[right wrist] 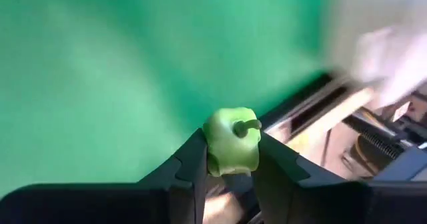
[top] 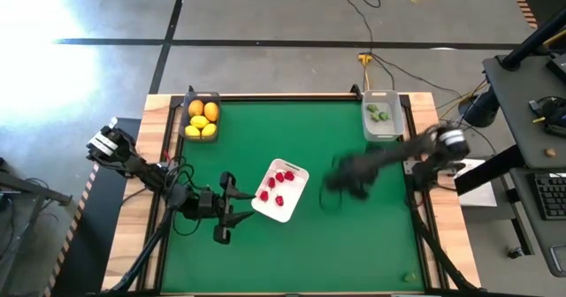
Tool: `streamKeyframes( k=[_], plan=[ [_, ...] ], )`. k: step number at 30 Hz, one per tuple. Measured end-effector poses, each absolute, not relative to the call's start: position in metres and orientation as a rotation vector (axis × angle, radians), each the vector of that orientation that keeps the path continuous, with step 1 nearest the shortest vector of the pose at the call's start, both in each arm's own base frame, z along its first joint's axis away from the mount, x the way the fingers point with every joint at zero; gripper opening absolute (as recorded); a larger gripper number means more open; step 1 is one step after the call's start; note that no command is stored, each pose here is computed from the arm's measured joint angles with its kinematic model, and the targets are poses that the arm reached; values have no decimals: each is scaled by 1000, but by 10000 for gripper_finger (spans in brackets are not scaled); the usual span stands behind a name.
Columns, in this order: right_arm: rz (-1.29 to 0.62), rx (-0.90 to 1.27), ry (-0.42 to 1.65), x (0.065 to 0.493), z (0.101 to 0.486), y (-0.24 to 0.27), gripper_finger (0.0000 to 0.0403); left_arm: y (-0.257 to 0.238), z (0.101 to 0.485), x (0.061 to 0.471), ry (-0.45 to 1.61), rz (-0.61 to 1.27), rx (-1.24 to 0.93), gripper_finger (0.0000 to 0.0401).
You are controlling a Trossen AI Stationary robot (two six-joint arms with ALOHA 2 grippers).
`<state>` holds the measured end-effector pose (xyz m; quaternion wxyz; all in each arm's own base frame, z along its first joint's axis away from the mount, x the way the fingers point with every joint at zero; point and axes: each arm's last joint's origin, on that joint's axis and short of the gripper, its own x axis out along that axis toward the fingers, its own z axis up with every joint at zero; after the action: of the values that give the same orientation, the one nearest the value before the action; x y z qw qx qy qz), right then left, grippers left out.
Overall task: Sort produce into baskets
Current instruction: Put the green chili pepper into the grey bin
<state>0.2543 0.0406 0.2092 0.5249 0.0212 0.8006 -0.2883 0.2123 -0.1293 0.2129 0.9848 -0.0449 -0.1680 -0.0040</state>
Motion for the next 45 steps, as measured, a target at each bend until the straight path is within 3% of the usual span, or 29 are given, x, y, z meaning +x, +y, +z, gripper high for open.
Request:
streamKeyframes(
  k=[6, 11, 15, 22, 27, 34, 40, 45],
  plan=[
    [-1107, 254, 1540, 225, 250, -77, 90, -129, 212, 212, -330, 3, -90, 178],
    [-1272, 475, 1234, 196, 259, -137, 90, -130, 210, 213, -310, 5, -73, 178],
    [-1354, 585, 1109, 178, 244, -167, 90, -130, 210, 213, -310, 6, -67, 178],
    [-1470, 665, 1091, 161, 198, -193, 95, -130, 210, 213, -306, 7, -63, 178],
    [-1481, 671, 1102, 162, 185, -199, 137, -129, 210, 213, -305, 10, -57, 178],
    [-1487, 679, 1068, 163, 194, -203, 199, -129, 210, 213, -305, 10, -56, 178],
    [-1291, 711, 1040, 182, 243, -182, 187, -129, 210, 213, -305, 9, -58, 178],
    [-958, 806, 1087, 209, 276, -105, 168, -129, 210, 213, -305, 13, -36, 178]
  ],
)
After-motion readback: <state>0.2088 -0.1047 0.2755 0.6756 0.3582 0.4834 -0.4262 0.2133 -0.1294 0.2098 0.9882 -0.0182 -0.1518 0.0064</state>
